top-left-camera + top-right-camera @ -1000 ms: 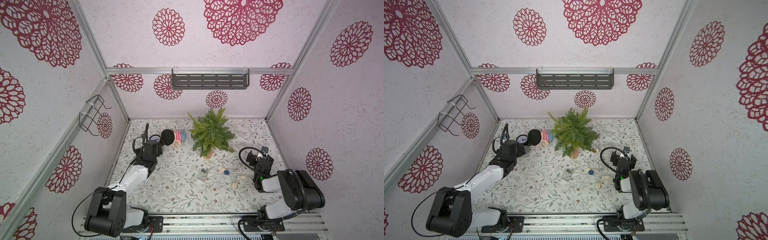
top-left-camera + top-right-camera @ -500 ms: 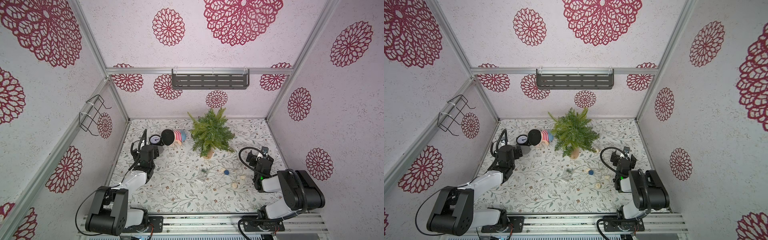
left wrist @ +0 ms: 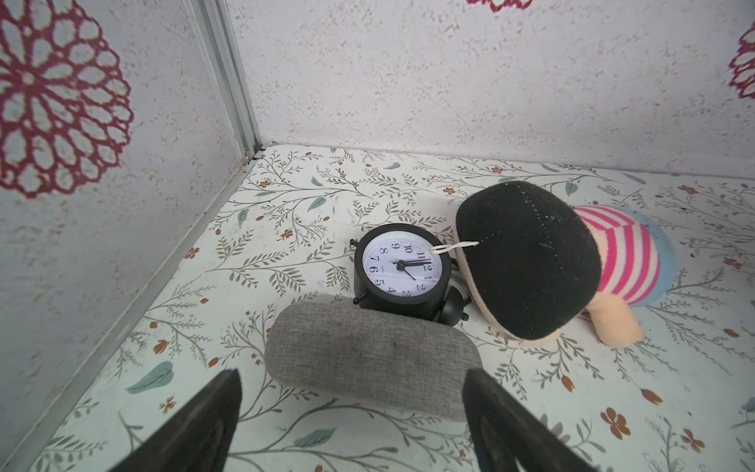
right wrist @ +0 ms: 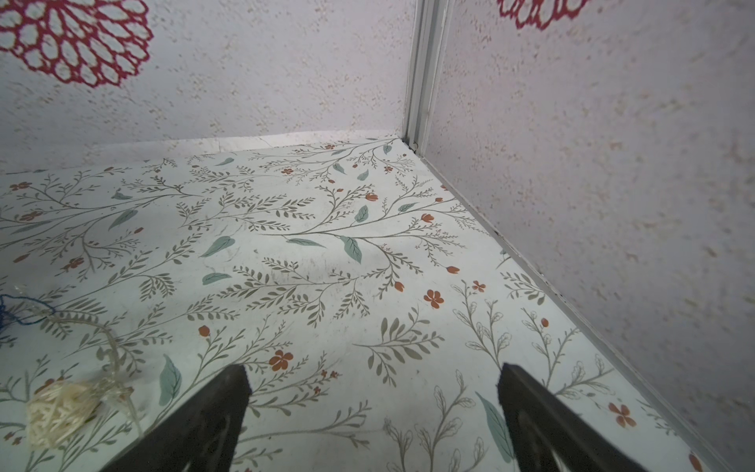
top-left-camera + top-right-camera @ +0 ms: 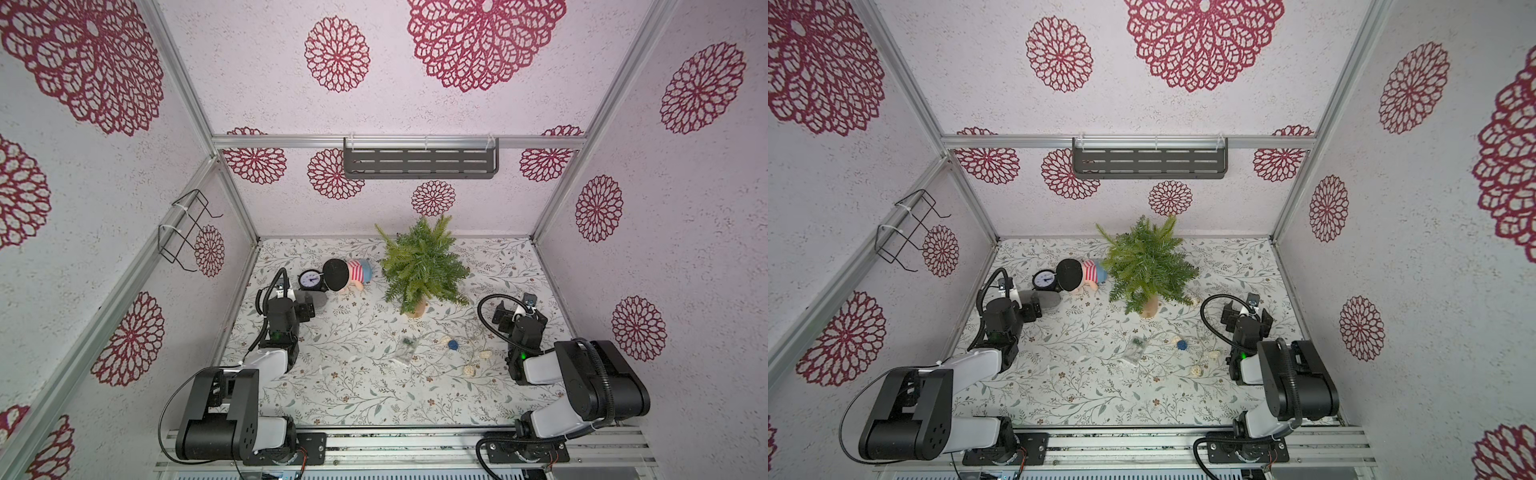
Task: Remove string lights from the small christmas tree
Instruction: Reset both arms
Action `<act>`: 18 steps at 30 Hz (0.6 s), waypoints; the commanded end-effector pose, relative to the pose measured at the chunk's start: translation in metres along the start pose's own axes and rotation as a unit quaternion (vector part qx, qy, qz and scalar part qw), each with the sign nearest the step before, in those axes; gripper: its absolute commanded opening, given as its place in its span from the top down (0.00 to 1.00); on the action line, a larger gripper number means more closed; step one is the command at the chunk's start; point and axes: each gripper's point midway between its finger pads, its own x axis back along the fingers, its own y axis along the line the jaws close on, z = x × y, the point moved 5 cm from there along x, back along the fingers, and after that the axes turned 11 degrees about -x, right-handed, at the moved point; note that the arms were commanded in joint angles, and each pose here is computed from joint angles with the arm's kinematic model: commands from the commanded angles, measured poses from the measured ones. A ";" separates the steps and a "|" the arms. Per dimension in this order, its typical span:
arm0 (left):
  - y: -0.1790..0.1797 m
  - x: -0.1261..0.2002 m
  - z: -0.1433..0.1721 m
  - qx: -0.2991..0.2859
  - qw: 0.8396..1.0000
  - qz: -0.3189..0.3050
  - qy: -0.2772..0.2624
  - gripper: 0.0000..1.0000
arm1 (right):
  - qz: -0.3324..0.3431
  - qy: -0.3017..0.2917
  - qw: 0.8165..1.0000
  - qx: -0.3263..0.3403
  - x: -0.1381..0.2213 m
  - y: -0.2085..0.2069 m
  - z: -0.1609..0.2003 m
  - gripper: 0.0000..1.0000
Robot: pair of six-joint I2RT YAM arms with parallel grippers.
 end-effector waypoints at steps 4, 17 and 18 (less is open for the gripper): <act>0.021 -0.008 -0.007 0.024 0.999 -0.043 0.011 0.06 | -0.007 -0.027 1.000 -0.007 -0.001 0.003 -0.012 0.01; 0.029 -0.023 0.010 0.018 0.998 -0.031 -0.045 0.03 | -0.007 -0.027 1.000 -0.007 0.000 0.003 -0.012 0.01; 0.029 -0.026 0.011 0.019 0.999 -0.013 -0.031 0.03 | -0.007 -0.028 1.000 -0.007 -0.001 0.003 -0.013 0.01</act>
